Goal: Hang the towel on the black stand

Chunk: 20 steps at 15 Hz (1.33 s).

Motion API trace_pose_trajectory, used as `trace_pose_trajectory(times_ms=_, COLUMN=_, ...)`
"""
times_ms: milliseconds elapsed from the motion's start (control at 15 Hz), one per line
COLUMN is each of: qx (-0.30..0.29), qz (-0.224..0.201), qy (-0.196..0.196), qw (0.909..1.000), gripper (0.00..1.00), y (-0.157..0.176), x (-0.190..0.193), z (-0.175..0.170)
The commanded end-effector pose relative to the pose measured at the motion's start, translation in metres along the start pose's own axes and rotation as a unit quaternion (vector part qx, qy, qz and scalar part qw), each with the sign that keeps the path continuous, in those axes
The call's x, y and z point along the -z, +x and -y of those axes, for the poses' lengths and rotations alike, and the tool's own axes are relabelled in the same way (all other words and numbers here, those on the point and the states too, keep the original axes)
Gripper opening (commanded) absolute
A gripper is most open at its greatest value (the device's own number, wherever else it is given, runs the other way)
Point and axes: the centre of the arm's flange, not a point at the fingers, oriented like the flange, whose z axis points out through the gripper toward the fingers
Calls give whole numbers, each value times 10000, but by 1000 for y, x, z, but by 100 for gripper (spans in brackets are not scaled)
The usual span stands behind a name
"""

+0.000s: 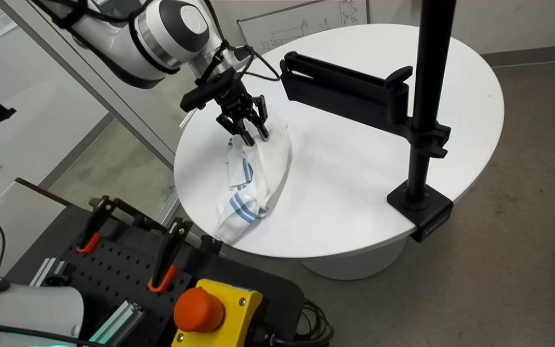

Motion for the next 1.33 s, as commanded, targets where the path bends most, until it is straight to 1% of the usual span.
trace_pose_trajectory(times_ms=0, qx=99, qz=75, qy=19, qw=9999, gripper=23, y=6, x=-2, z=2)
trace_pose_trajectory(times_ms=67, qx=92, qz=82, qy=28, qw=9999, gripper=5, y=6, x=-3, z=3)
trace_pose_trajectory(times_ms=133, qx=90, qz=84, qy=38, qw=9999, gripper=1, y=5, x=-3, z=3)
trace_pose_trajectory(times_ms=200, qx=70, qz=71, qy=50, qw=9999, gripper=0, y=4, x=-1, z=3)
trace_pose_trajectory(times_ms=533, qx=-26, qz=-93, qy=113, qw=9999, gripper=1, y=1, x=13, z=3)
trace_pose_trajectory(times_ms=667, qx=-82, qz=-276, qy=171, qw=9994, gripper=1, y=-2, x=28, z=3)
trace_pose_trajectory(times_ms=800, qx=-150, qz=-528, qy=215, qw=9983, gripper=1, y=-7, x=51, z=2)
trace_pose_trajectory(times_ms=933, qx=-208, qz=-878, qy=236, qw=9956, gripper=1, y=-13, x=80, z=2)
trace_pose_trajectory(times_ms=1267, qx=-261, qz=-1716, qy=242, qw=9845, gripper=1, y=-42, x=152, z=-3)
